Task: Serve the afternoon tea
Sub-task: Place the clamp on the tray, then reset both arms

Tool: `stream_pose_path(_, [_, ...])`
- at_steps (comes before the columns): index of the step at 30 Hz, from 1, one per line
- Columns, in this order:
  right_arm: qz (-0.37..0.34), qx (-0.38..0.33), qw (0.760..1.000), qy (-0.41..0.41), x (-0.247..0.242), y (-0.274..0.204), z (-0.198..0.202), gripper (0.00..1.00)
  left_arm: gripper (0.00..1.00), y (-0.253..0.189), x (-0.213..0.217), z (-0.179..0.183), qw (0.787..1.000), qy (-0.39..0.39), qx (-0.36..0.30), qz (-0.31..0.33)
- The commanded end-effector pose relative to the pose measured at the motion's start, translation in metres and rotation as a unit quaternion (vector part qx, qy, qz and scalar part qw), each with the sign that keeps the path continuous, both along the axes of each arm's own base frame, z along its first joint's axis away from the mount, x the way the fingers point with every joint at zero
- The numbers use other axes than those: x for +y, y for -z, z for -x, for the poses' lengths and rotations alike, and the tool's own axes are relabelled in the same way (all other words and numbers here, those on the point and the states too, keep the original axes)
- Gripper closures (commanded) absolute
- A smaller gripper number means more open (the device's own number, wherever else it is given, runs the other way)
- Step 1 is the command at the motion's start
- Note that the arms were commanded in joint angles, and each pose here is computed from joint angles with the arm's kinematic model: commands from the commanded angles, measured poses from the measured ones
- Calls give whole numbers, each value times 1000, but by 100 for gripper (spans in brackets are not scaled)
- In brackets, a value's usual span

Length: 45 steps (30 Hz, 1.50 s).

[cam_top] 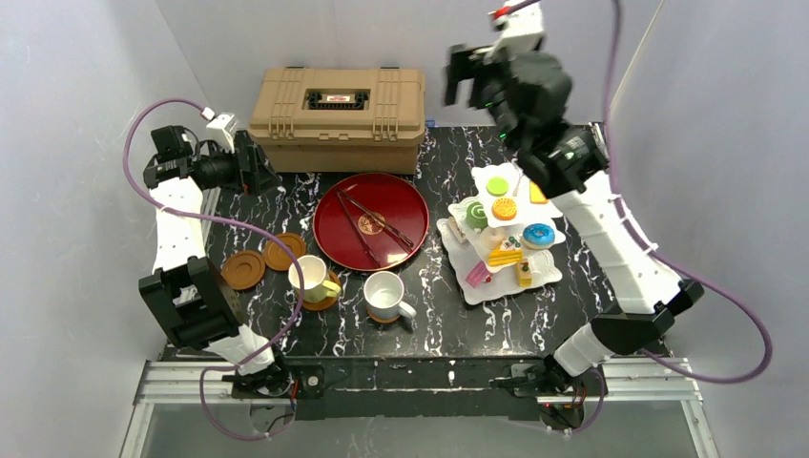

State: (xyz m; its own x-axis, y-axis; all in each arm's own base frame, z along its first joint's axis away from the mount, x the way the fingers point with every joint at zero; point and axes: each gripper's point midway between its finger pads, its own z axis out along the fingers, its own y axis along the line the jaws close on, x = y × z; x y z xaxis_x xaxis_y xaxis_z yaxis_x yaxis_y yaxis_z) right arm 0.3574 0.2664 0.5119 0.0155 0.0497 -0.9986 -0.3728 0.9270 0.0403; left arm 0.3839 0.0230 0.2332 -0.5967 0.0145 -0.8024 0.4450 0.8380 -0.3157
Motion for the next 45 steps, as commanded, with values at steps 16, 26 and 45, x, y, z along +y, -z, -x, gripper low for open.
stream_pose_path(16, [-101,121,906,393,-339,204,-108,2,2,-6,5,-21,999,-29,-24,32])
stream_pose_path(26, [-56,153,860,483,-370,344,-71,2,2,76,11,-33,990,-134,-32,25])
stream_pose_path(45, [-5,162,883,440,-363,427,-72,2,2,163,-3,-6,986,-164,33,31])
